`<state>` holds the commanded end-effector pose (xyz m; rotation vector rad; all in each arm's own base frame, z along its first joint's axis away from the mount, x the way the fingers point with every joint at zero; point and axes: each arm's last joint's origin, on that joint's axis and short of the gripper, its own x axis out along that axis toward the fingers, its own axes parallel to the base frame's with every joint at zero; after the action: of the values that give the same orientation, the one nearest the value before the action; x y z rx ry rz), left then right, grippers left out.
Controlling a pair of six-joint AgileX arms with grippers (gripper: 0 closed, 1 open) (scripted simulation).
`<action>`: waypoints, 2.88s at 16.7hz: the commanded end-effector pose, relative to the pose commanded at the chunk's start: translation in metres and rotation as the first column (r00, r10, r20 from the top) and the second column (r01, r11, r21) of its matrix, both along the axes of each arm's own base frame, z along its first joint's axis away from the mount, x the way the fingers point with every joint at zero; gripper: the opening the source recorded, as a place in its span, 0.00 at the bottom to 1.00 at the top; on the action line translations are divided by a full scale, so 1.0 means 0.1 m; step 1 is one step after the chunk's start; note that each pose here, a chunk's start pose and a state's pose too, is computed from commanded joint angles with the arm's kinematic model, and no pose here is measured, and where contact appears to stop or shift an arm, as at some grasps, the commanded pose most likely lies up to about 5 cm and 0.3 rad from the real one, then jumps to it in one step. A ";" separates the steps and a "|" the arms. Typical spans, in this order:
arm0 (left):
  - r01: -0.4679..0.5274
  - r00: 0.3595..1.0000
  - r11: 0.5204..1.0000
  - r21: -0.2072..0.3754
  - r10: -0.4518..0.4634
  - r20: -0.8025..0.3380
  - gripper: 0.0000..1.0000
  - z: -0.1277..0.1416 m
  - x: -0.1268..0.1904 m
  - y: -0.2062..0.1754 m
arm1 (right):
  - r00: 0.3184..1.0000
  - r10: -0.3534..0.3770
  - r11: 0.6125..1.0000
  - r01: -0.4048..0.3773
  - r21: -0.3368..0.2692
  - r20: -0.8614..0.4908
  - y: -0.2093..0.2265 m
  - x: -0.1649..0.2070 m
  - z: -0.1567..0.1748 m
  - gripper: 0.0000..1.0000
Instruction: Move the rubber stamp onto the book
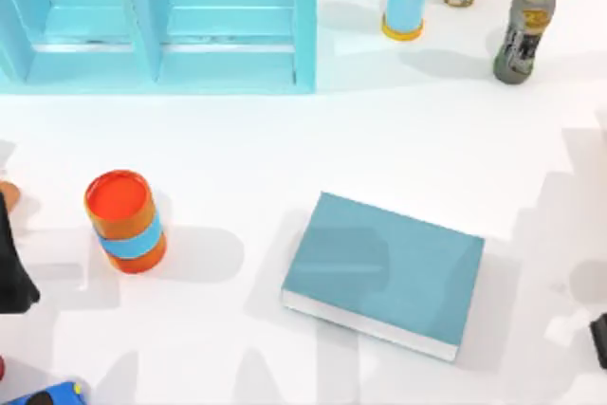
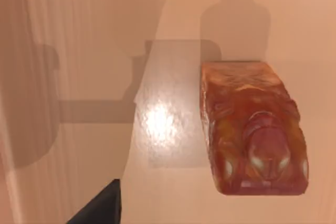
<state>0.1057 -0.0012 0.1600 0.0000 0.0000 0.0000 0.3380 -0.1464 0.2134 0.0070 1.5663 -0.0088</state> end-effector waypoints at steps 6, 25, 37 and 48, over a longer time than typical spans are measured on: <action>0.000 1.000 1.000 0.000 0.000 0.000 1.00 0.00 0.00 0.00 | 1.000 0.000 1.000 0.000 0.000 -0.001 -0.01 0.00 -0.61 1.00; 0.000 1.000 1.000 0.000 0.000 0.000 1.00 0.00 0.00 0.00 | 1.000 0.000 1.000 0.000 0.000 0.000 0.00 -0.02 -0.81 0.10; 0.000 1.000 1.000 0.000 0.000 0.000 1.00 0.00 0.00 0.00 | 1.000 0.012 1.000 -0.012 -0.001 0.028 0.02 0.02 -0.73 0.00; 0.000 1.000 1.000 0.000 0.000 0.000 1.00 0.00 0.00 0.00 | 0.932 0.201 0.978 -0.210 -0.002 0.301 1.14 0.22 0.73 0.00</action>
<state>0.1057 -0.0012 0.1600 0.0000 0.0000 0.0000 0.3601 -0.0327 0.2864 -0.1272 1.2556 0.1743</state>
